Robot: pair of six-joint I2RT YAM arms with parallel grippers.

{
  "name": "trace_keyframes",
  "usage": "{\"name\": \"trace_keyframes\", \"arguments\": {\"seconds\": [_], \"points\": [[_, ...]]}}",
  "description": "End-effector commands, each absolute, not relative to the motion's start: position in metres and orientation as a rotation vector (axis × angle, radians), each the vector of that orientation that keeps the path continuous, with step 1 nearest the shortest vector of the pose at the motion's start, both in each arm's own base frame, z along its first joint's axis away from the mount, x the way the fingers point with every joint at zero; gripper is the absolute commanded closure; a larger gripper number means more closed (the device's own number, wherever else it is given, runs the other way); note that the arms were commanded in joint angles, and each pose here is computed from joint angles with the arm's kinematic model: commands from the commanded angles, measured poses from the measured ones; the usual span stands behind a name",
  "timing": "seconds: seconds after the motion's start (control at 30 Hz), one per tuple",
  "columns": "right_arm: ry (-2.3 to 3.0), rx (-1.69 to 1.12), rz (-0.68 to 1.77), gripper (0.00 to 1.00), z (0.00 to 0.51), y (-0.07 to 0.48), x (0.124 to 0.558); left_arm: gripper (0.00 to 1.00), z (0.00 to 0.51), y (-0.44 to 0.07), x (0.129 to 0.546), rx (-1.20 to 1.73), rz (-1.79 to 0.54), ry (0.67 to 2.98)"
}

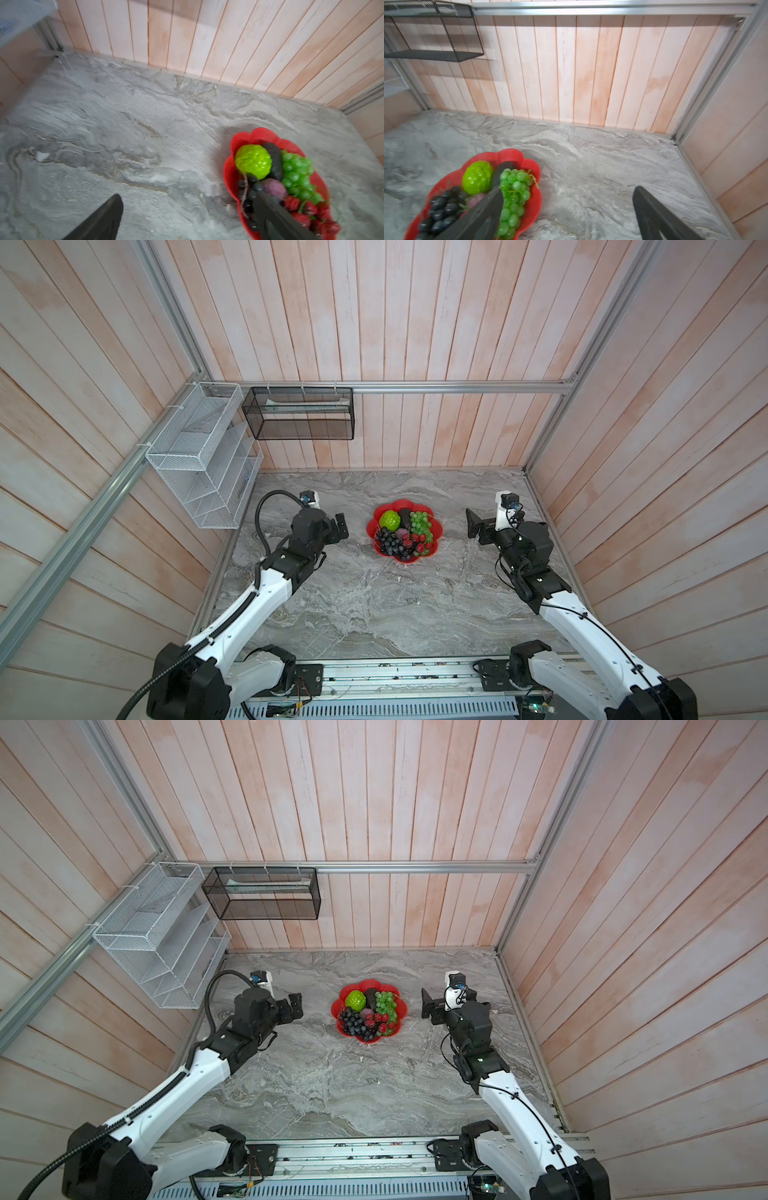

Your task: Place and organize the fake fruits in the fruit bowl

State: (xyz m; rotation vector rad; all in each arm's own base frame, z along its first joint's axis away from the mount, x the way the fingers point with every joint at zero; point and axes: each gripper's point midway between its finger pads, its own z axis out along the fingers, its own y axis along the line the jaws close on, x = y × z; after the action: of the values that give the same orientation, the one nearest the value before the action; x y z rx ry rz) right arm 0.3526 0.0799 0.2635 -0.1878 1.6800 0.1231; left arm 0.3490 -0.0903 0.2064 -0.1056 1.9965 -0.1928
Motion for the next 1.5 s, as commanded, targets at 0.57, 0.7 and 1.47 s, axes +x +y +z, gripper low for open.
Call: {"name": "trace_keyframes", "arguments": {"seconds": [0.57, 0.7, 1.47], "points": [[1.627, 0.048, -0.018, 0.02, 0.154, -0.013, 0.358, 0.00, 0.152, 0.014, 0.376, -0.101, 0.109, 1.676], [1.607, 0.038, -0.002, 0.02, 0.138, -0.011, 0.361, 0.00, 0.136, 0.017, 0.382, -0.109, 0.131, 1.636], [1.716, 0.028, 0.023, 0.02, 0.125, -0.013, 0.378, 0.00, 0.129, 0.021, 0.387, -0.136, 0.093, 1.701]]}}
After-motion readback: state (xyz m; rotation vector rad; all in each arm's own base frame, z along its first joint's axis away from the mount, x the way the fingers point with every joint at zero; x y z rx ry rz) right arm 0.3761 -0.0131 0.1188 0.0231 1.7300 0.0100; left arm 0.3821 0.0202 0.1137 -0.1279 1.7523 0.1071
